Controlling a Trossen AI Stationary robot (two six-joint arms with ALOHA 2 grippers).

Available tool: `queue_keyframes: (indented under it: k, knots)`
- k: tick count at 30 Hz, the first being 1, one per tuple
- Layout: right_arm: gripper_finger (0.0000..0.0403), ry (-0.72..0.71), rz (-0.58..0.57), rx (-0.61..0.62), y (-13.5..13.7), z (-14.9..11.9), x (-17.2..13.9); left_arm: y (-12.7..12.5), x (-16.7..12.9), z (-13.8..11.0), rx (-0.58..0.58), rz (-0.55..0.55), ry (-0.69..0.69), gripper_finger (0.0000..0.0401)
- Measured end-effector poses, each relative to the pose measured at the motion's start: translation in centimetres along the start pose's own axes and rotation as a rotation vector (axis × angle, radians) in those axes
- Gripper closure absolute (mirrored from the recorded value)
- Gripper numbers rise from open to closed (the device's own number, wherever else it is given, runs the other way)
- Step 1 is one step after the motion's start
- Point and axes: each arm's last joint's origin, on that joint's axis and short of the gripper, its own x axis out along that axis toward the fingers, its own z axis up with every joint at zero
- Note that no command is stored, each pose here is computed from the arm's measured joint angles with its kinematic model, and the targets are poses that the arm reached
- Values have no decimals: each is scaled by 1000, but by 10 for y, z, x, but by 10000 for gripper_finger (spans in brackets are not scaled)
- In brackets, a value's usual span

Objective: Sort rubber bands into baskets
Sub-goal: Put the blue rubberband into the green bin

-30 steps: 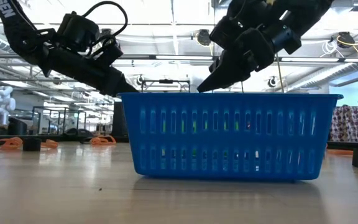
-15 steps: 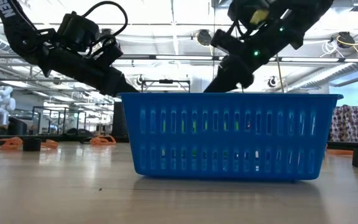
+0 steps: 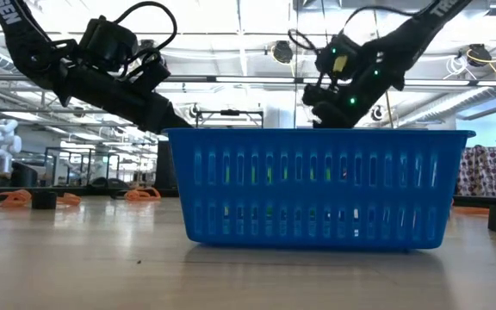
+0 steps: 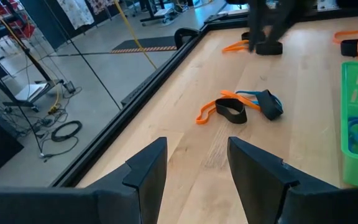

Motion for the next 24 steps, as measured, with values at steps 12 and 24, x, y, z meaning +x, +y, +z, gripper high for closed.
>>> queue_keyframes:
  k: [12,24]
  knots:
    - [333,108,-53,290,-17,-22,36,0,0,0,0,0,1,224]
    - [343,177,-56,326,-12,-39,64,0,0,0,1,0,3,224]
